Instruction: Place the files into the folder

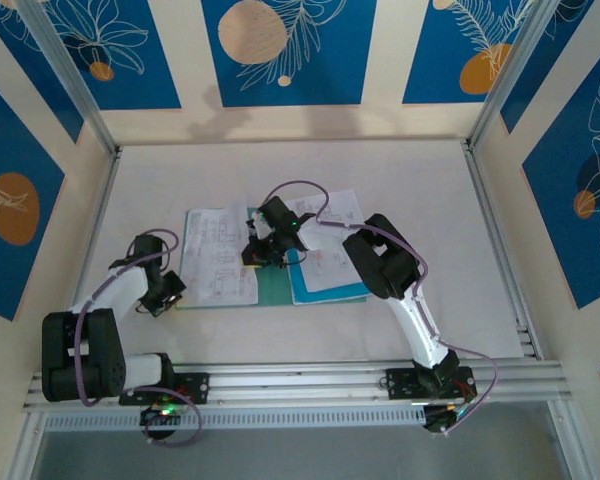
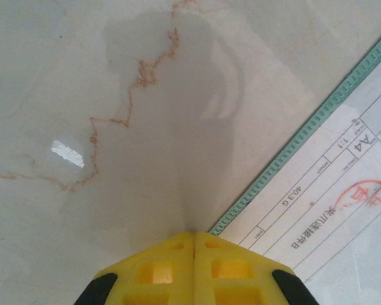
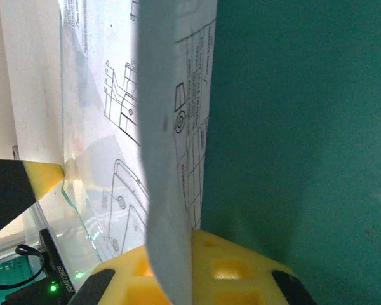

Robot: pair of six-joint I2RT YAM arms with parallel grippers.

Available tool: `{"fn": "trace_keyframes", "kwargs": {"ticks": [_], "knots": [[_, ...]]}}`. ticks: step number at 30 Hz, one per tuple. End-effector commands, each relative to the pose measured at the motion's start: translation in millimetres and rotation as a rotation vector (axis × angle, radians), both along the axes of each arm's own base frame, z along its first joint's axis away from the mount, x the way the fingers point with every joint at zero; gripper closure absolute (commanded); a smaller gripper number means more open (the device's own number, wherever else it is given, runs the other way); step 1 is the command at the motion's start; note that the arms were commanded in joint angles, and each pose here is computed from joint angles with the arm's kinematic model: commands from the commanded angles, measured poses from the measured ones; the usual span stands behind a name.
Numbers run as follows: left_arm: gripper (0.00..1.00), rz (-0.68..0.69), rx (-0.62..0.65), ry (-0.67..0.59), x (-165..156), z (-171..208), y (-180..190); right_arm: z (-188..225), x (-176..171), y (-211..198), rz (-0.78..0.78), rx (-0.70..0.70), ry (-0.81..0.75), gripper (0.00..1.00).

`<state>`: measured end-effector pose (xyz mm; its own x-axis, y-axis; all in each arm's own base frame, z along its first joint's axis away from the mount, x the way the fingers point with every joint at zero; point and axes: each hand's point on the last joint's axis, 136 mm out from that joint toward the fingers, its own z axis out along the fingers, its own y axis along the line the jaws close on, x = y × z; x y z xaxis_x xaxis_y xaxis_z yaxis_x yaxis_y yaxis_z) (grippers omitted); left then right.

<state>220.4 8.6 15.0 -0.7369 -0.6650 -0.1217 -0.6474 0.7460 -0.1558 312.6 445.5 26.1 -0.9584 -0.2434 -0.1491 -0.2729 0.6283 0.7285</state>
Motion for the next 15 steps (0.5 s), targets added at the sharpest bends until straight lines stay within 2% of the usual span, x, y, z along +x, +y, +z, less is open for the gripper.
{"fn": "trace_keyframes", "kwargs": {"ticks": [1,4,7,11,15], "knots": [[1.0,0.005,-0.031,0.003,-4.4,-0.4,-3.2,-2.5,-10.7,1.5,0.007,-0.035,0.035,0.78],[1.0,0.004,-0.024,-0.004,-4.0,4.1,-2.3,9.3,-9.6,-4.3,-0.021,-0.052,0.012,0.54],[1.0,-0.001,-0.012,-0.027,-1.8,14.2,-0.5,27.4,-7.7,-12.2,-0.054,-0.066,-0.014,0.42],[1.0,-0.009,-0.001,-0.067,2.5,33.4,0.6,55.0,-5.3,-24.4,-0.108,-0.092,-0.051,0.35],[1.0,-0.037,-0.012,-0.105,8.4,50.7,-4.7,69.4,-3.8,-45.3,-0.178,-0.141,-0.058,0.32]]}}
